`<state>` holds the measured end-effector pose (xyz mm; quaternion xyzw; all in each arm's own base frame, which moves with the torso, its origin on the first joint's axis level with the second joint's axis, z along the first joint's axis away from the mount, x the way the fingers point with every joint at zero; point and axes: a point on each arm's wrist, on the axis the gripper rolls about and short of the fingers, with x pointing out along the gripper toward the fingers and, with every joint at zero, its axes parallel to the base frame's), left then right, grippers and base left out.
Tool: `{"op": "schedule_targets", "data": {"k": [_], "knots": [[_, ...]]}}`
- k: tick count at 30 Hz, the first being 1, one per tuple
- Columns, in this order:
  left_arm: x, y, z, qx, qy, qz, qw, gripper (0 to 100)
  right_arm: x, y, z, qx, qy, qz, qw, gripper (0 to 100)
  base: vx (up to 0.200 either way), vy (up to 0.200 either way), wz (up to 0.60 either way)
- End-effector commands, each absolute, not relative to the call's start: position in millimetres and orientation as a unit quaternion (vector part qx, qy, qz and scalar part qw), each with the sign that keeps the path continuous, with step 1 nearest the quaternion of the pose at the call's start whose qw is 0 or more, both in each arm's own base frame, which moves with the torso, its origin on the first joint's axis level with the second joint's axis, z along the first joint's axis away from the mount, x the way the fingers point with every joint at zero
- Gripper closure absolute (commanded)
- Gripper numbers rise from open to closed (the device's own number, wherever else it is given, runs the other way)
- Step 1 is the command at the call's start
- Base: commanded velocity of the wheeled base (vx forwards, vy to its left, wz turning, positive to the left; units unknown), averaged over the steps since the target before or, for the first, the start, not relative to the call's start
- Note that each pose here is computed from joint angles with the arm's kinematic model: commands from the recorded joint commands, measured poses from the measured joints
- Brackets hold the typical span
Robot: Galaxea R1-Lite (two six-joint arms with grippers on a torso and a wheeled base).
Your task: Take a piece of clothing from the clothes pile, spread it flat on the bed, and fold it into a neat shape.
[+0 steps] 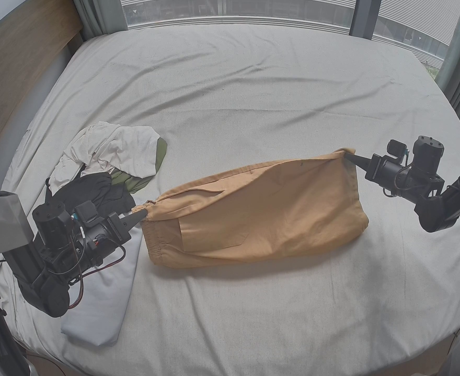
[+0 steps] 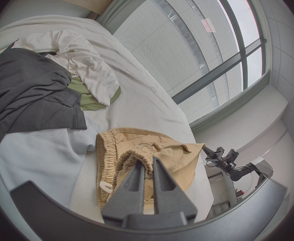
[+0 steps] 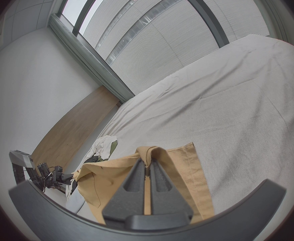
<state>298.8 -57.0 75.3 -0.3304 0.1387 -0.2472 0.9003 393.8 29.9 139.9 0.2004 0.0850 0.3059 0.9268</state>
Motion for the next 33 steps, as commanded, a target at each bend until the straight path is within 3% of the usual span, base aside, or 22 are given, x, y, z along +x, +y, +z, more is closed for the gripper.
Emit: {"op": "schedule_targets", "data": {"k": [1,19,20,22,23,33], "knots": [[302.0,-58.1,73.2,-0.332,0.14,-0.247,0.9,100,397.3,29.2,136.6,0.201,0.086,0.305,0.927,100,0.0,0.0,0.0],[310.7,-56.4,69.3,-0.333,0.136,-0.241,0.901,100,411.4,33.5,136.5,0.197,0.075,0.31,0.927,100,0.0,0.0,0.0],[311.4,-56.1,68.1,-0.334,0.137,-0.24,0.901,0,411.9,33.6,136.6,0.197,0.075,0.31,0.927,100,0.0,0.0,0.0],[312.0,-55.7,66.9,-0.335,0.139,-0.238,0.901,0,412.2,34.2,137.0,0.197,0.076,0.311,0.927,100,0.0,0.0,0.0],[312.8,-55.3,66.9,-0.336,0.138,-0.238,0.901,0,412.9,34.9,135.7,0.198,0.079,0.311,0.926,0,0.0,0.0,0.0],[325.5,-49.6,70.1,-0.34,0.104,-0.194,0.915,0,423.3,33.5,134.5,0.195,0.058,0.281,0.938,0,0.0,0.0,0.0]]}}
